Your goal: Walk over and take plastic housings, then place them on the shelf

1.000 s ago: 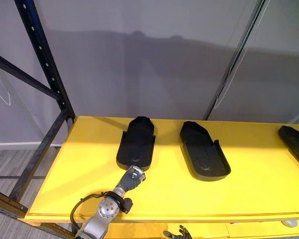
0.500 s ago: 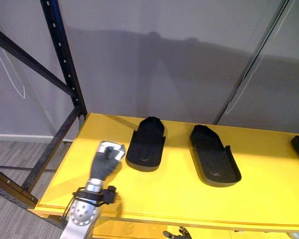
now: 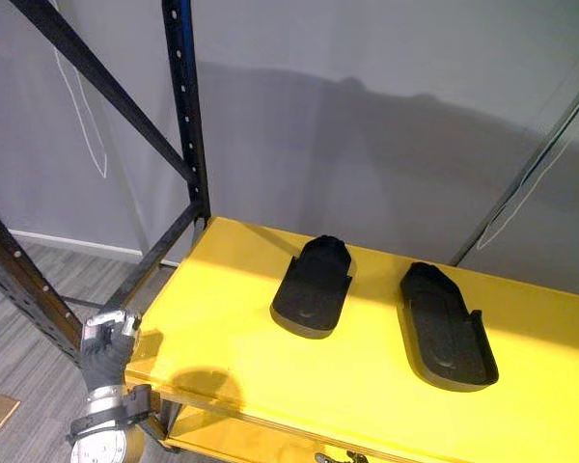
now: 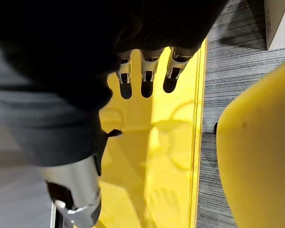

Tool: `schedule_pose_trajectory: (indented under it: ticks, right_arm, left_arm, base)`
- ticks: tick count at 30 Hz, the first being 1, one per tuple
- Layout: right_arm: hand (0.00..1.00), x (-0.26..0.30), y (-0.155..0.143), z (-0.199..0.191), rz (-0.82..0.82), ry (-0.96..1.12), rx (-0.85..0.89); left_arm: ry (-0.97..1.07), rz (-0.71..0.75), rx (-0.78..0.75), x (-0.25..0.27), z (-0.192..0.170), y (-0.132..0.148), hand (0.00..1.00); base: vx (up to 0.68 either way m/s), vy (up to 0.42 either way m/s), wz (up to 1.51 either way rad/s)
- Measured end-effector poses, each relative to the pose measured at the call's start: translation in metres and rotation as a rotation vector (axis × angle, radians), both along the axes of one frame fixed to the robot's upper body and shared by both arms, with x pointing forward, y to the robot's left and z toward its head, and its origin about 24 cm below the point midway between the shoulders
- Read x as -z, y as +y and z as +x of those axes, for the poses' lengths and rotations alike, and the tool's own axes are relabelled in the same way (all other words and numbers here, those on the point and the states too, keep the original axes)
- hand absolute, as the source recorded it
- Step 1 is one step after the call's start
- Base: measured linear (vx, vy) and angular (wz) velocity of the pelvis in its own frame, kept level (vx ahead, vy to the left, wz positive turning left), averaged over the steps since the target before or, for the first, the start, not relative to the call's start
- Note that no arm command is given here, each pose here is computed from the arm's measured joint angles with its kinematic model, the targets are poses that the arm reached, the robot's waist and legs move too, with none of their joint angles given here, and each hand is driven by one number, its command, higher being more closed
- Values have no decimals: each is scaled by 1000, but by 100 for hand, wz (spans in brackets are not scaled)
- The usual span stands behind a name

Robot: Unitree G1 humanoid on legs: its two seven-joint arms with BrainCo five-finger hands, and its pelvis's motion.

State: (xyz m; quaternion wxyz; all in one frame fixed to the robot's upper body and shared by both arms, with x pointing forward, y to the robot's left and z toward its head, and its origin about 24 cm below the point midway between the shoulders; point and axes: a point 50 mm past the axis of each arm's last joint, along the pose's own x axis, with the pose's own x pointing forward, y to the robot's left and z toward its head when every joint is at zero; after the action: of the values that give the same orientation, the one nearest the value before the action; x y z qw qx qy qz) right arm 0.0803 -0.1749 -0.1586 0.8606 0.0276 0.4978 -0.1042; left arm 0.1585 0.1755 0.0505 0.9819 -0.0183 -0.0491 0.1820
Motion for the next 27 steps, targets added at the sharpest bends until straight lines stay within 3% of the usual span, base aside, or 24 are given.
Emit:
schedule_pose_trajectory:
  ticks: [4,13,22,23,27]
  right_arm:
    - [0,-1,2,1,-9,-4,-20]
    - [0,-2,2,3,-18,-13,-34]
    - [0,-6,1,5,-38,-38,-27]
    - [0,-6,0,4,-39,-38,-22]
    - [0,-6,-6,4,-53,-37,-13]
  left_arm:
    - [217,-11,-39,43,-11,5,100]
    - [373,6,-227,76,-35,38,100]
    - [911,-120,-334,166,-98,37,100]
    - [953,-130,-335,173,-104,36,0]
    - [1050,-172,-312,190,-109,34,0]
  base:
    - [-36,5,-1]
    - [-2,0,-1]
    - [2,-3,0]
    - [22,-18,-6]
    - [48,-28,-8]
